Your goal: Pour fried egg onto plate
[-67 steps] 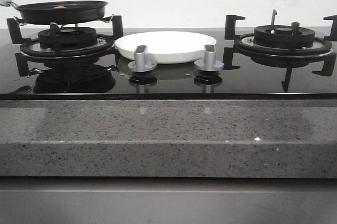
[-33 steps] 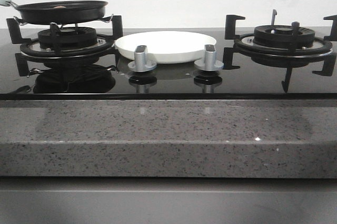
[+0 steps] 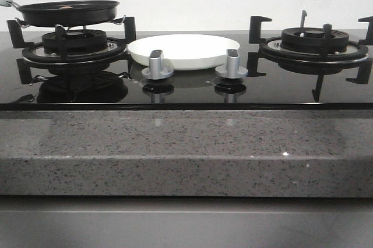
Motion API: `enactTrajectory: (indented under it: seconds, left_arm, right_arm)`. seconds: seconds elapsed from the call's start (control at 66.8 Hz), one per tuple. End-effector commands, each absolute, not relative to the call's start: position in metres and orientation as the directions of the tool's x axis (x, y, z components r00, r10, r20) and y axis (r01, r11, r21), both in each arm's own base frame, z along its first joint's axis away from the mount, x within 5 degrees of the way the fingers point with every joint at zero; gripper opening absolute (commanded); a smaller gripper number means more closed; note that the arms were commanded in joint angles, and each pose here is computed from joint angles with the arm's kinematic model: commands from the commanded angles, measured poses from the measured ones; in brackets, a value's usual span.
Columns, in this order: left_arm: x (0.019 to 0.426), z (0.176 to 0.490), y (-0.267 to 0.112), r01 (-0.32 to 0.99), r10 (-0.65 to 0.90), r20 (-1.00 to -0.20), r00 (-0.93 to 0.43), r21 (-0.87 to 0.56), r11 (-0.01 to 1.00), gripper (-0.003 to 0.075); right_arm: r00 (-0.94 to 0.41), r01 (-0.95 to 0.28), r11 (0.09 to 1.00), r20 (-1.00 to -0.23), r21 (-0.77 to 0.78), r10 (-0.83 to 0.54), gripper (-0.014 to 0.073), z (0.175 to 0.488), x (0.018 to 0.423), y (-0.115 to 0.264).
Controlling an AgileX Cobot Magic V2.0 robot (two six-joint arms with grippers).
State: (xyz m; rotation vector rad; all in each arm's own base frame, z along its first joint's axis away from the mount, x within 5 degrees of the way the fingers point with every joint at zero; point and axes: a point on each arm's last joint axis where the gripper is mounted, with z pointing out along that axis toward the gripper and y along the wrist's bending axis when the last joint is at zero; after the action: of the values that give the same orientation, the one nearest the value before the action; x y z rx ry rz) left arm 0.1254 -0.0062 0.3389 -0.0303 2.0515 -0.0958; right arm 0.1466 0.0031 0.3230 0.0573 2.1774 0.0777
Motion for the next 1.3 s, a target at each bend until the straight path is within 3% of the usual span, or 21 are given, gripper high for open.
enactTrajectory:
  seconds: [0.0, 0.135, 0.329, 0.808, 1.047, 1.287]
  left_arm:
    - [0.131, 0.353, -0.006, 0.019, -0.076, -0.922, -0.38, -0.09, 0.996, 0.044]
    - [0.135, 0.35, -0.006, 0.018, -0.076, -0.915, -0.396, -0.09, 0.996, 0.0437]
    - [0.142, 0.346, -0.006, 0.015, -0.075, -0.903, -0.422, -0.09, 0.996, 0.0437]
    - [0.148, 0.342, -0.006, 0.013, -0.074, -0.89, -0.449, -0.09, 0.996, 0.0437]
    - [0.148, 0.342, -0.006, 0.013, -0.074, -0.889, -0.453, -0.089, 0.996, 0.0437]
    - [0.147, 0.342, -0.006, 0.012, -0.074, -0.887, -0.456, -0.089, 0.996, 0.0437]
  right_arm:
    - [-0.524, -0.004, 0.995, -0.848, 0.099, 0.083, 0.0452, 0.338, 0.158, 0.005]
    - [-0.618, -0.12, 0.985, -0.786, 0.124, 0.024, 0.04, 0.338, 0.178, 0.021]
    - [-0.652, -0.291, 0.941, -0.756, 0.173, -0.062, 0.0375, 0.344, 0.213, 0.052]
    - [-0.707, -0.381, 0.905, -0.691, 0.19, -0.153, 0.0375, 0.359, 0.327, 0.097]
    - [-0.747, -0.405, 0.891, -0.637, 0.205, -0.193, 0.0375, 0.352, 0.379, 0.111]
    - [-0.745, -0.413, 0.888, -0.636, 0.203, -0.201, 0.0375, 0.343, 0.416, 0.119]
